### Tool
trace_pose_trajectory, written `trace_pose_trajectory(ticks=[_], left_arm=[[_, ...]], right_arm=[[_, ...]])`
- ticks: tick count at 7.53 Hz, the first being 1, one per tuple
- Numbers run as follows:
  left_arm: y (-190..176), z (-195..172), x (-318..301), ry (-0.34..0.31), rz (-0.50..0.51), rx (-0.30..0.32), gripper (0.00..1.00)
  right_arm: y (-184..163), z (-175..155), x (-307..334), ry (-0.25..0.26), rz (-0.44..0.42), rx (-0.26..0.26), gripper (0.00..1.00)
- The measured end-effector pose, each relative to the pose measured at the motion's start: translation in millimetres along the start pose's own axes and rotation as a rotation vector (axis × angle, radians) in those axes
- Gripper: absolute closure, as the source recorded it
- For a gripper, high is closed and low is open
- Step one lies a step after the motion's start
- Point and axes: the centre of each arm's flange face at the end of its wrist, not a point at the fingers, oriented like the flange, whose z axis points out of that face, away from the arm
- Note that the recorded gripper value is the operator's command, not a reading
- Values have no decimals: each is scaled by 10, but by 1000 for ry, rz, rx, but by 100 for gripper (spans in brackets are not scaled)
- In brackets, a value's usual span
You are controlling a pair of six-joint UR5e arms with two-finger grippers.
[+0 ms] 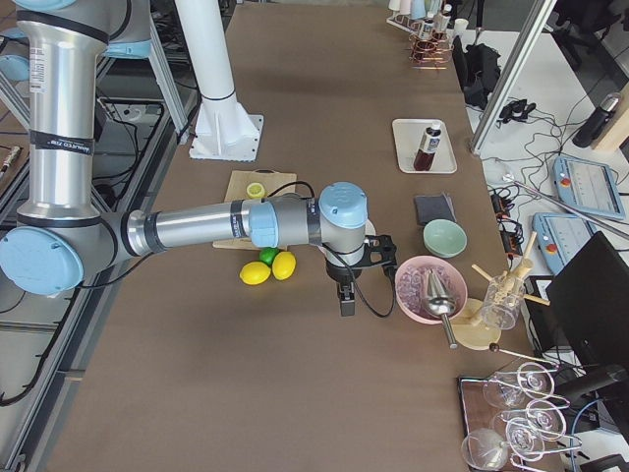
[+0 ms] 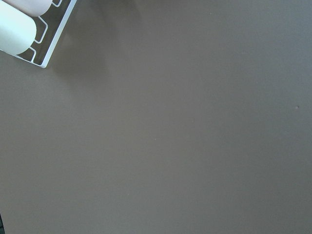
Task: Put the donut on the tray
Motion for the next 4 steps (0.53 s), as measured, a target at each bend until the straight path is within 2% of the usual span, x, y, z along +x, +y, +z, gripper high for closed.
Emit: trace_pose_trajectory(ticks=[2, 4], left_arm=[[106, 87, -49, 1, 1, 3, 3], [116, 101, -47, 7, 3, 5, 3]], right_arm=[[-29, 76, -103, -5, -19, -16, 0], [-61, 137, -219, -13, 0, -20, 0]])
